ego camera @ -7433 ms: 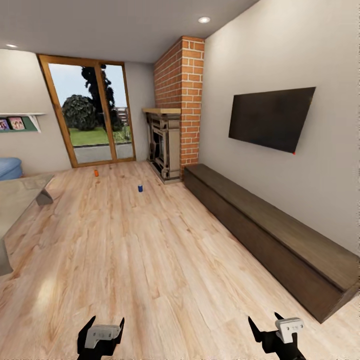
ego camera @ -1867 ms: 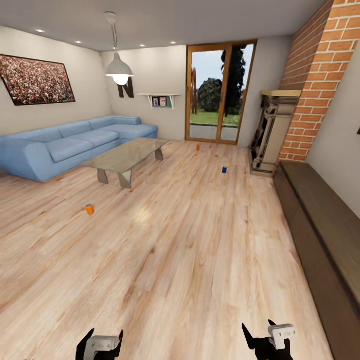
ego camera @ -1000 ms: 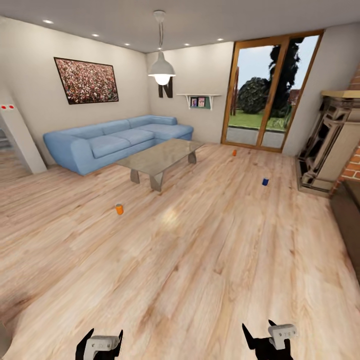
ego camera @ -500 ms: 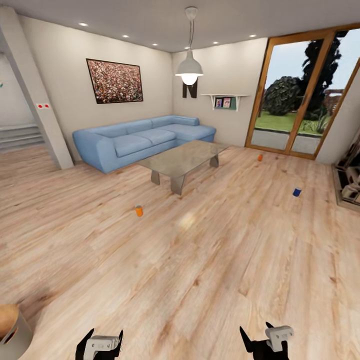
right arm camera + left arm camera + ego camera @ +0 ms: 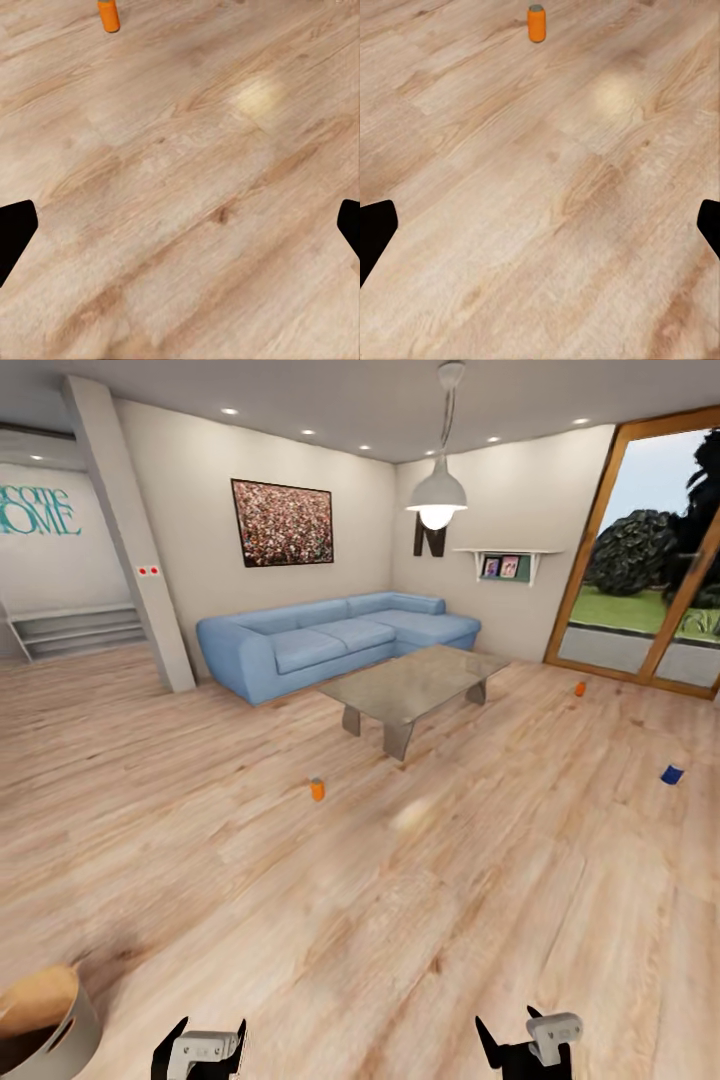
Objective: Put the three can of soda from the living room inside the tash can in the kitchen.
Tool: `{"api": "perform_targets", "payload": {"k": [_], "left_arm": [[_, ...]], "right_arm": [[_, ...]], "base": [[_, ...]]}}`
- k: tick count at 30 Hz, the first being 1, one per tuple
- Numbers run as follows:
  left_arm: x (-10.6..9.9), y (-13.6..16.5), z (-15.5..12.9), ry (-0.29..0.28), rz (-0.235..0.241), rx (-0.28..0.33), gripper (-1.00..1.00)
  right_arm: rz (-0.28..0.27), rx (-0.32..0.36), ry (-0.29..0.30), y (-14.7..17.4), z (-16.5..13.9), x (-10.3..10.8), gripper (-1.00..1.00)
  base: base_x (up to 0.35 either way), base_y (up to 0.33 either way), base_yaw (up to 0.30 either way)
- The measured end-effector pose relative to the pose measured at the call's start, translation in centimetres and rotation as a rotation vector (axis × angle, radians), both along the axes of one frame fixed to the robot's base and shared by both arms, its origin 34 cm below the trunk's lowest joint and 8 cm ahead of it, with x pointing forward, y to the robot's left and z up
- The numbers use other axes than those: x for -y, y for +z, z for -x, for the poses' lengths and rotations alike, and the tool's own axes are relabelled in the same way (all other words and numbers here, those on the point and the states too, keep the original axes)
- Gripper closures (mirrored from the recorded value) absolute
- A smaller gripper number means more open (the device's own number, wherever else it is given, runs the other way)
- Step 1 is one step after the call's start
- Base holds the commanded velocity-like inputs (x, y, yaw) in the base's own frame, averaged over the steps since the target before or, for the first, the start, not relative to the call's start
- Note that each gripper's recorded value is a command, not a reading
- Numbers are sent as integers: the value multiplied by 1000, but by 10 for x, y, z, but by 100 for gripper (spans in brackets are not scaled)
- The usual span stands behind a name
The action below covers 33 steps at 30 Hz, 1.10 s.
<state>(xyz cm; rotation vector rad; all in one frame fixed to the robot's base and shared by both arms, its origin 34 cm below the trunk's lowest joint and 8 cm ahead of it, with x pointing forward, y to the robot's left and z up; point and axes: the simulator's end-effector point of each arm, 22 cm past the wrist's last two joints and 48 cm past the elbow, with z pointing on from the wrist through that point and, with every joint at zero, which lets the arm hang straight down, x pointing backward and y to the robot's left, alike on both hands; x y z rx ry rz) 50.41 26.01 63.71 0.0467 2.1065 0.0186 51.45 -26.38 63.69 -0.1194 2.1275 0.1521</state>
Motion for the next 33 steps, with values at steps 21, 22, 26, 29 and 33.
{"api": "perform_targets", "payload": {"k": [21, 22, 26, 29, 33], "left_arm": [[0, 0, 0, 0, 0, 1, -100], [0, 0, 0, 0, 0, 1, -100], [0, 0, 0, -1, 0, 1, -100], [0, 0, 0, -1, -1, 0, -100], [0, 0, 0, -1, -1, 0, -100]], "right_arm": [[0, 0, 0, 0, 0, 0, -100], [0, 0, 0, 0, 0, 0, -100], [0, 0, 0, 0, 0, 0, -100], [0, 0, 0, 0, 0, 0, -100], [1, 0, 0, 0, 0, 0, -100]], "base": [[308, 105, 250], [308, 101, 250], [308, 99, 250], [305, 87, 250], [291, 36, 213]]}}
